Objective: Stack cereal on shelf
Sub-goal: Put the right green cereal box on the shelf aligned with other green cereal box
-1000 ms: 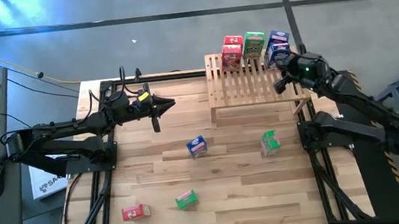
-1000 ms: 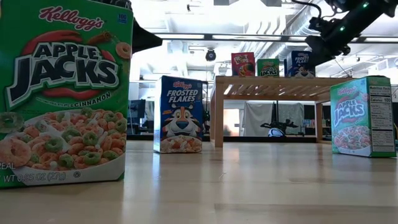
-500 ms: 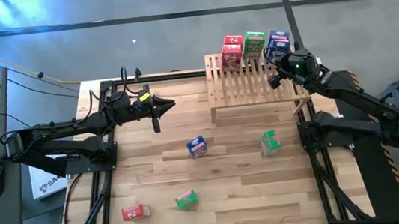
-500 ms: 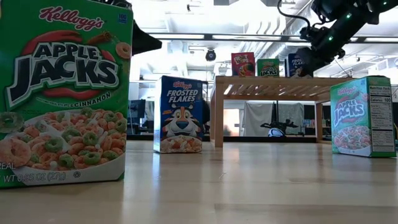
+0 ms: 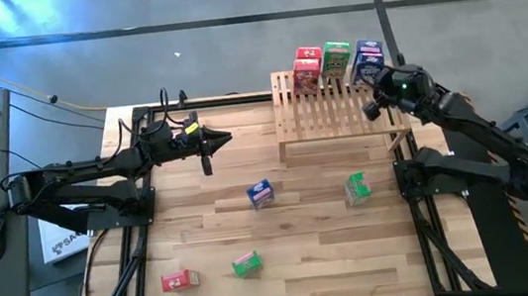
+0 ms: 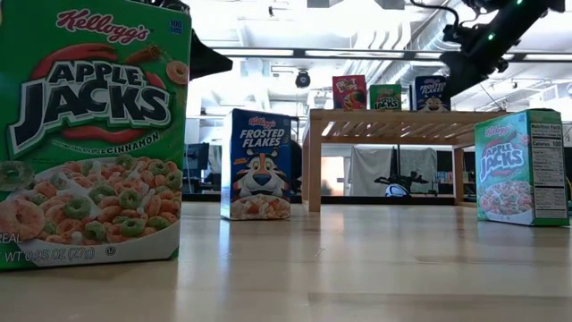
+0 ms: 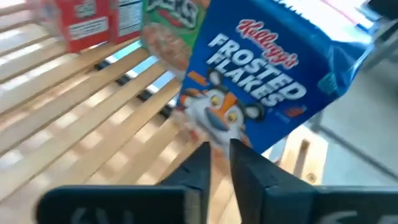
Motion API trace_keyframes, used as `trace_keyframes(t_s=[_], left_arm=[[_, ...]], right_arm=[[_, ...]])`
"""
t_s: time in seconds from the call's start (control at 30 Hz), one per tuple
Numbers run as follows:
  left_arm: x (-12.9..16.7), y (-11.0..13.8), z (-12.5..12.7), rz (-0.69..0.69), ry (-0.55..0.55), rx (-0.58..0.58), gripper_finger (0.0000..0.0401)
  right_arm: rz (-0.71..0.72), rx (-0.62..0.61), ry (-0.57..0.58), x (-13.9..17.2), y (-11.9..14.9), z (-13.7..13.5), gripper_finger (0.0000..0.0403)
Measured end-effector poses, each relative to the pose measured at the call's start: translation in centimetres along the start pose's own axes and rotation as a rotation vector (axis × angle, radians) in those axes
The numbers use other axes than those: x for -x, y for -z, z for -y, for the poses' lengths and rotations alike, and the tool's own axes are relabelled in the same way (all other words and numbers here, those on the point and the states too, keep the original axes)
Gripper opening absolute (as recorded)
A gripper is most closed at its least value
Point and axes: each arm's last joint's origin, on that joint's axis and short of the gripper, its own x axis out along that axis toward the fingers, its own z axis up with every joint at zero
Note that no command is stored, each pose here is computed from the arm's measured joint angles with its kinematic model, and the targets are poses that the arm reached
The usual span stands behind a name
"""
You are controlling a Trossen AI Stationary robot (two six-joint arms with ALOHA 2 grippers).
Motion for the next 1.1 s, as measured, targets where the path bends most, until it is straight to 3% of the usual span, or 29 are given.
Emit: trace_keyframes(t_s=[0.33,0.5,0.8,1.1], left_arm=[[0.6,2.3,0.0,0.118,0.001,0.009,0.0019],[0.3,3.2,0.0,0.098,0.0,-0.001,0.0017],[-0.4,4.1,-0.1,0.057,-0.001,-0.018,0.0017],[-0.5,4.1,-0.1,0.055,0.0,-0.034,0.0017]], right_arm=[[-0.112,-0.077,-0.254,3.3,-0.4,-2.2,0.0193],[-0.218,-0.175,-0.353,4.5,0.5,-3.9,0.0248],[-0.5,-0.324,-0.393,5.9,2.5,-7.2,0.0271],[-0.651,-0.307,-0.347,6.6,3.8,-10.8,0.0271]])
